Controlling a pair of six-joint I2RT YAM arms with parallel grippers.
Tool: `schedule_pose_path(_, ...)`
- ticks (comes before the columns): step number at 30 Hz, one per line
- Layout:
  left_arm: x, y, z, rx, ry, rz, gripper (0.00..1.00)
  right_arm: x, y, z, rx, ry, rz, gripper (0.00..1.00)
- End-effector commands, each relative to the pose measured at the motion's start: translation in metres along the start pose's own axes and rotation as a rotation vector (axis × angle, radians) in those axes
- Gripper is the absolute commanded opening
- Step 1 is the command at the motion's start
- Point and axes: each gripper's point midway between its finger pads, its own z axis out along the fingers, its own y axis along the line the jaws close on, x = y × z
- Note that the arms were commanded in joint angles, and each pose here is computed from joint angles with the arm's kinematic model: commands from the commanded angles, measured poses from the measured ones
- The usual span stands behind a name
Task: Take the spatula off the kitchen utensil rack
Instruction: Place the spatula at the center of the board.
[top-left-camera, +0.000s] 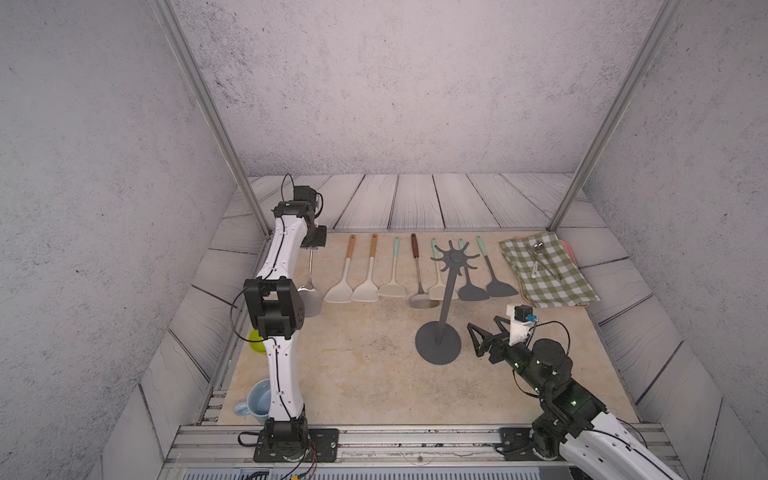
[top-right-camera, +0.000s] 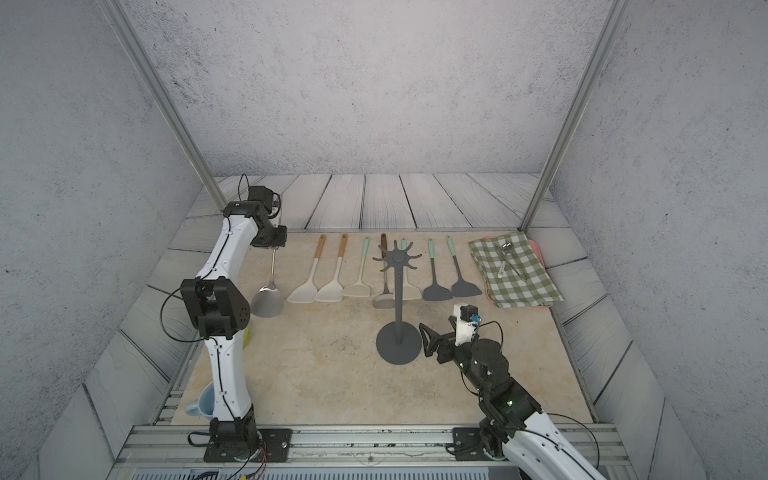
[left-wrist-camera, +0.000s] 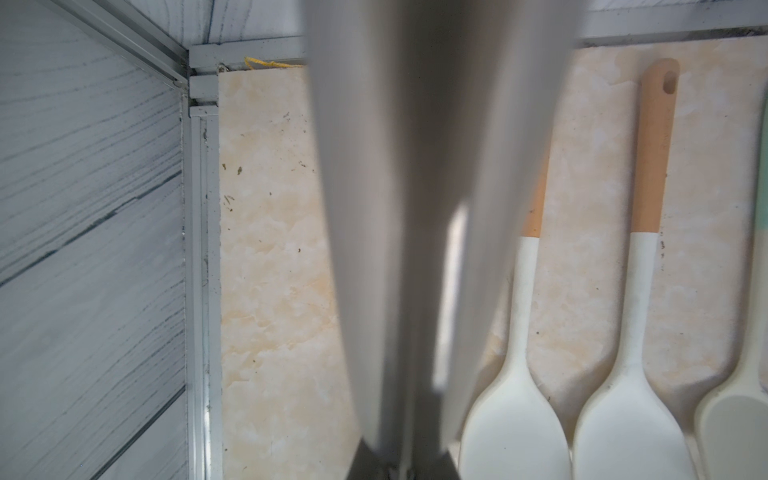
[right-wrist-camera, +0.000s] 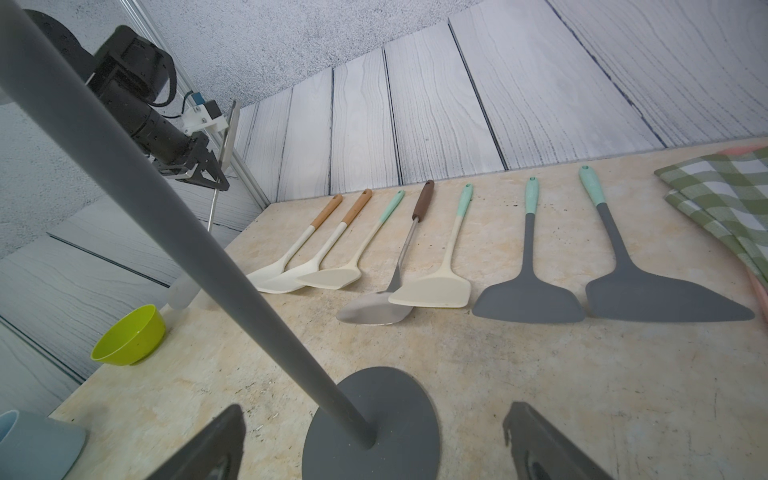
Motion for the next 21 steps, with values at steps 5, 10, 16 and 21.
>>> schedule_pose_path(5, 0.006, 0.009, 0.023, -0.002, 0.048, 0.017, 0.0, 0.003, 0.001, 0.002, -0.011, 0.006, 0.018, 0.99)
schedule_pose_path(10, 0.007, 0.004, 0.045, 0.041, 0.07, 0.003, 0.0, 0.003, 0.0, 0.002, -0.008, 0.006, 0.016, 0.99)
schedule_pose_path(16, 0.01, 0.0, 0.071, 0.049, 0.104, 0.009, 0.0, 0.004, 0.0, 0.003, -0.004, 0.009, 0.014, 0.99)
schedule_pose_path(21, 0.018, 0.0, 0.1, 0.051, 0.137, -0.007, 0.0, 0.005, -0.001, 0.003, -0.004, 0.012, 0.014, 0.99)
